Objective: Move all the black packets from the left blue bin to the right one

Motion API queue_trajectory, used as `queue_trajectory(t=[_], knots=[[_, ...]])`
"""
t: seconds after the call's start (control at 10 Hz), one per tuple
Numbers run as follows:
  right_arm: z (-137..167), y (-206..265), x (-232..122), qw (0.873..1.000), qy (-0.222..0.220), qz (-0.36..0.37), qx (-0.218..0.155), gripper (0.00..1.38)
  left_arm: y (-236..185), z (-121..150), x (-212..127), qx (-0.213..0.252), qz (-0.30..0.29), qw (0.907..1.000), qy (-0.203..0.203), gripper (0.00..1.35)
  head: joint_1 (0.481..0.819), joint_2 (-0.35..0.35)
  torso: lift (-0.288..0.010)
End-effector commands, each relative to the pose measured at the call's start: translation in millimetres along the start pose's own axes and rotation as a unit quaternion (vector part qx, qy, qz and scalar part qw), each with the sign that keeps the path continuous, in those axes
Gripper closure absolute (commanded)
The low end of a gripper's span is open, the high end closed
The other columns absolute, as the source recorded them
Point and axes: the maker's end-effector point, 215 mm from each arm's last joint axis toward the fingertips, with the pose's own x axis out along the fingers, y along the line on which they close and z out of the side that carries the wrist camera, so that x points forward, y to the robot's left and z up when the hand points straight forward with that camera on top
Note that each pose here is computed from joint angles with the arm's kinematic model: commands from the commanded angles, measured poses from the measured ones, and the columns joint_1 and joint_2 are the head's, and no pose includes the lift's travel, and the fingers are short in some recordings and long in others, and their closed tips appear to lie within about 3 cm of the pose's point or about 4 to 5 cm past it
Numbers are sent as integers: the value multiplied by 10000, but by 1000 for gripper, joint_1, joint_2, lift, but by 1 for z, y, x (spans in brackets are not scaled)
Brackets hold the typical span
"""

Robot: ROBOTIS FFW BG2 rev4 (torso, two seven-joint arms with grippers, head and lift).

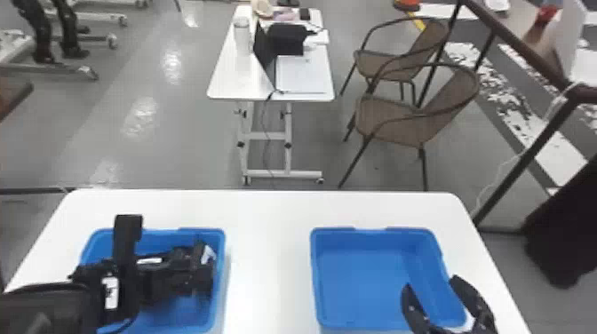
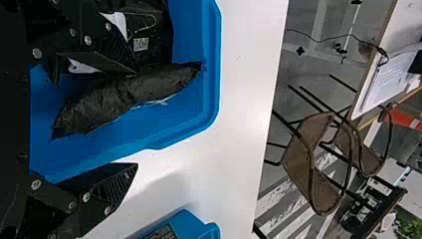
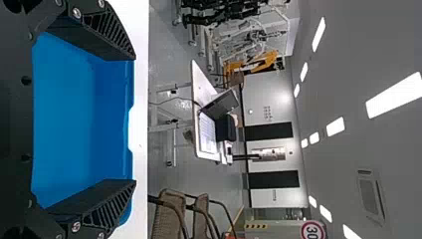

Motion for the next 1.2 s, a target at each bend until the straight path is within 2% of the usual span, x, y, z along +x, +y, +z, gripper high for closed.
queue_trajectory(t=[0.0, 0.2, 0.3, 0.4, 0.6, 0.8, 0.9, 1.0, 1.1], knots=[[-1, 0, 0, 10000, 6, -5, 31, 136, 1, -9, 1, -179, -32, 9998, 51, 785, 695, -75, 0], [-2, 0, 0, 10000, 6, -12, 47, 140, 3, -17, -3, -175, -76, 9996, 216, 860, 695, -77, 0], [-1, 0, 0, 10000, -5, -8, 51, 140, 7, -22, -5, -135, -42, 9994, 312, 1282, 695, -75, 0], [-2, 0, 1, 10000, -6, 0, 70, 140, 9, -23, -8, -138, -49, 9995, 281, 1219, 695, -72, 0], [-2, 0, 0, 10000, -5, 1, 85, 140, 3, -20, -23, -156, -163, 9994, 250, 1216, 695, -66, 0], [-2, 1, 1, 9999, -16, 6, 112, 140, -18, 3, -60, -254, -423, 9987, -81, 1216, 695, -61, 0], [-2, 2, 1, 9999, -22, 15, 146, 140, -39, 16, -79, -342, -777, 9961, -246, 1216, 695, -59, 0], [0, 3, 3, 9998, -53, 17, 179, 140, -70, 29, -89, -336, -1454, 9880, -402, 1216, 695, -60, 0], [3, 5, 9, 9997, -82, 53, 215, 139, -105, 41, -95, -199, -2275, 9722, -516, 1216, 695, -75, 0]])
